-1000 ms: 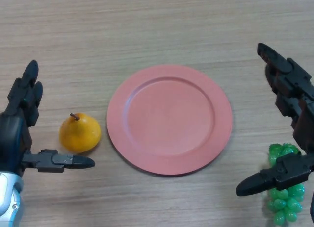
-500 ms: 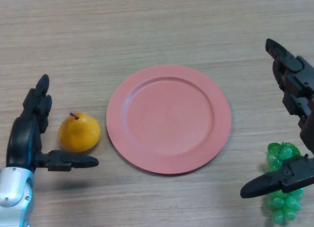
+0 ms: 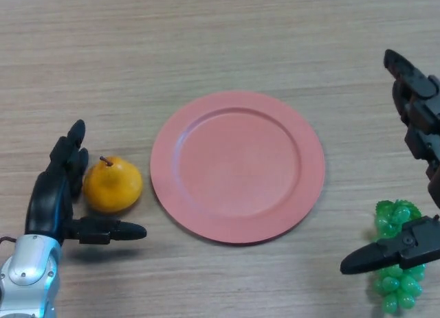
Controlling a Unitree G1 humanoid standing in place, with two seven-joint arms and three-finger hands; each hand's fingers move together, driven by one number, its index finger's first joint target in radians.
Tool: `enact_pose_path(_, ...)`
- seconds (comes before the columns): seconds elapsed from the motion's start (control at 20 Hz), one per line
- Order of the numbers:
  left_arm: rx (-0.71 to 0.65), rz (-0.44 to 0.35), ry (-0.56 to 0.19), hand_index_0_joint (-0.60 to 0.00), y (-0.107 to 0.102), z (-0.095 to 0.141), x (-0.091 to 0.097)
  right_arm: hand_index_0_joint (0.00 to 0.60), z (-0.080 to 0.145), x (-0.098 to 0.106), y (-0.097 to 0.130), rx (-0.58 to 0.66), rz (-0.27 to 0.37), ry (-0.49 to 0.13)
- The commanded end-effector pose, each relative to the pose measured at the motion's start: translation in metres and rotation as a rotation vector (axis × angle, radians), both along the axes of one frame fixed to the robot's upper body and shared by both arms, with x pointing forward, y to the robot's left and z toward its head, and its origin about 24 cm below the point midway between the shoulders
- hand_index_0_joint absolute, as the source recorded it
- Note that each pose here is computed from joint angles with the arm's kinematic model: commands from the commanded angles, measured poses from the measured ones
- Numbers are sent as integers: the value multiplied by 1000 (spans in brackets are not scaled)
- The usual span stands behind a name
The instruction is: Pick up the yellow pear and place it on the plate
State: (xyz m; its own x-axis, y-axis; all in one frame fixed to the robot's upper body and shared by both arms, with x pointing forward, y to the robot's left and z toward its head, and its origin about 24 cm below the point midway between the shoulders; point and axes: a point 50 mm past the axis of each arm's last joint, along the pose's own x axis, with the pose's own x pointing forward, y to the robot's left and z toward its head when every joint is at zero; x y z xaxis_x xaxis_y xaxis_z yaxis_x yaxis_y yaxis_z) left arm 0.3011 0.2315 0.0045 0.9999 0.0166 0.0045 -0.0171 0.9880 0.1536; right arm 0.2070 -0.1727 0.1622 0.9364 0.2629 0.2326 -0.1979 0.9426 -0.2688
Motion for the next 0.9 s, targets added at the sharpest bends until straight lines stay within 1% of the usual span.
enact_pose_path(0.05, 30, 9, -286, -249, 13, 49, 13, 0, 29, -10, -4, 40, 5, -194)
enact_pose_path(0.1, 35, 6, -290, -349, 11, 50, 14, 0, 30, -10, -4, 41, 6, -195)
enact_pose_path(0.15, 50, -5, -291, -500, 8, 49, 15, 0, 31, -12, -5, 42, 11, -192)
enact_pose_path(0.2, 65, -32, -280, -582, 3, 48, 15, 0, 30, -14, -5, 52, 16, -177)
enact_pose_path(0.25, 82, -59, -265, -600, 0, 46, 15, 0, 31, -14, -6, 55, 10, -173)
enact_pose_path(0.3, 104, -61, -275, -600, 0, 47, 14, 0, 33, -15, -5, 53, 10, -173)
enact_pose_path(0.35, 177, -71, -281, -600, 0, 46, 12, 0, 34, -16, -5, 53, 10, -175)
enact_pose_path(0.5, 309, 12, -330, -600, 10, 50, 8, 0, 37, -20, -5, 54, 7, -197)
enact_pose_path(0.55, 330, 56, -350, -600, 19, 57, 6, 0, 37, -22, -4, 53, 8, -194)
enact_pose_path(0.6, 337, 75, -371, -600, 23, 63, 5, 0, 36, -22, -4, 62, 12, -183)
enact_pose_path(0.65, 329, 88, -426, -600, 27, 75, 3, 0, 35, -22, -4, 60, 11, -174)
enact_pose_path(0.7, 330, 125, -465, -600, 29, 81, 1, 0, 35, -22, -4, 51, 9, -177)
enact_pose_path(0.75, 379, 141, -504, -600, 27, 92, -1, 0, 35, -22, -4, 45, 7, -180)
enact_pose_path(0.8, 399, 103, -493, -600, 22, 94, -2, 0, 36, -23, -3, 44, 11, -180)
enact_pose_path(0.85, 374, 32, -491, -600, 11, 103, -4, 0, 38, -23, -3, 43, 14, -179)
enact_pose_path(0.9, 348, -5, -486, -600, 3, 104, -4, 0, 37, -24, -3, 45, 16, -177)
